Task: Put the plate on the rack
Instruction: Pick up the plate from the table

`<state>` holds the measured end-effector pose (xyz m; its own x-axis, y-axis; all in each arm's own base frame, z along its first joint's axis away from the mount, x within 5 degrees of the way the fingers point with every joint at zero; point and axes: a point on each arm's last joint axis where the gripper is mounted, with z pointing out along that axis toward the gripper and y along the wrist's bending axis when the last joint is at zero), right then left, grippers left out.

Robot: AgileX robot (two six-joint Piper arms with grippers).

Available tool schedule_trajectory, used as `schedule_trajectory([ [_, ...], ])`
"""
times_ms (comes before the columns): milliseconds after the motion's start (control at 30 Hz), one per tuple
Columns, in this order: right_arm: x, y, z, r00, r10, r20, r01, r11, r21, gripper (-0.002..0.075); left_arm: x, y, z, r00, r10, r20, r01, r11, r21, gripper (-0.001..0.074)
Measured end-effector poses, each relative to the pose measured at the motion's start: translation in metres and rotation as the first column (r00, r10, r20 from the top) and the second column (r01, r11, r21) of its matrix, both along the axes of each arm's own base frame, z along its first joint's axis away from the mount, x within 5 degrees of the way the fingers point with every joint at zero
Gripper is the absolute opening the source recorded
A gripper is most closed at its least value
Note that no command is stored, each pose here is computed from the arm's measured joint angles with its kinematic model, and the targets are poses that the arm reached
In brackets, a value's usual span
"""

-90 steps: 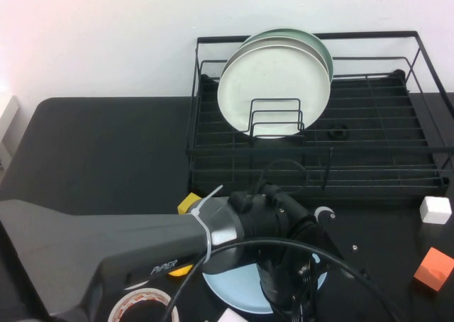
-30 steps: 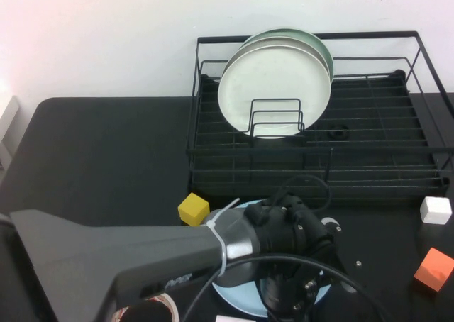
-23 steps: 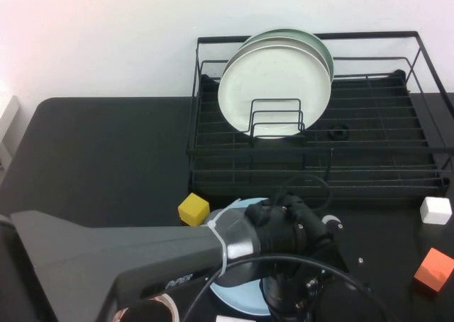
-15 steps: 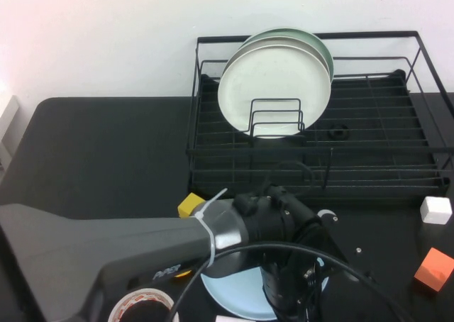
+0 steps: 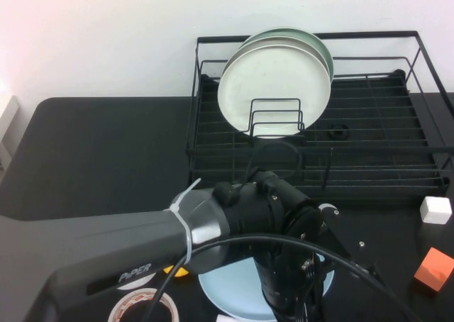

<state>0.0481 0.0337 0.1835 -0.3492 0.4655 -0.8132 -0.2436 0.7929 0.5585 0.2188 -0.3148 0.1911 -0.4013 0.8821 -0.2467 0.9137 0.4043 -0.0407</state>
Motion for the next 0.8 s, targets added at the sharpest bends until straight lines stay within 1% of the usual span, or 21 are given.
schedule_trajectory([
  [133, 0.000, 0.000, 0.000, 1.000, 0.000, 0.000, 0.000, 1.000, 0.000, 0.0011, -0.003, 0.000, 0.008, 0.999, -0.033, 0.023, 0.033, 0.999, -0.003, 0.0008],
  [233, 0.000, 0.000, 0.000, 1.000, -0.005, 0.003, 0.005, 1.000, 0.001, 0.0011, -0.008, 0.000, 0.017, 0.994, -0.079, 0.080, 0.078, 0.997, 0.010, 0.0005],
  [400, 0.001, -0.002, 0.001, 1.000, -0.021, 0.015, 0.021, 1.000, 0.001, 0.0011, -0.020, -0.002, 0.034, 0.968, -0.151, 0.202, 0.142, 0.988, 0.058, 0.0004],
  [533, 0.001, -0.002, 0.002, 0.999, -0.028, 0.019, 0.027, 0.999, 0.017, 0.0011, -0.035, -0.009, 0.041, 0.948, -0.193, 0.255, 0.175, 0.980, 0.089, 0.0004],
  [667, 0.001, -0.001, 0.004, 0.999, -0.030, 0.017, 0.028, 0.997, 0.078, 0.0011, -0.053, -0.017, 0.046, 0.926, -0.228, 0.300, 0.205, 0.973, 0.106, 0.0004],
  [800, 0.001, 0.000, 0.008, 1.000, -0.027, 0.008, 0.025, 0.980, 0.196, 0.0026, -0.068, -0.022, 0.052, 0.897, -0.252, 0.363, 0.218, 0.967, 0.133, 0.0004],
])
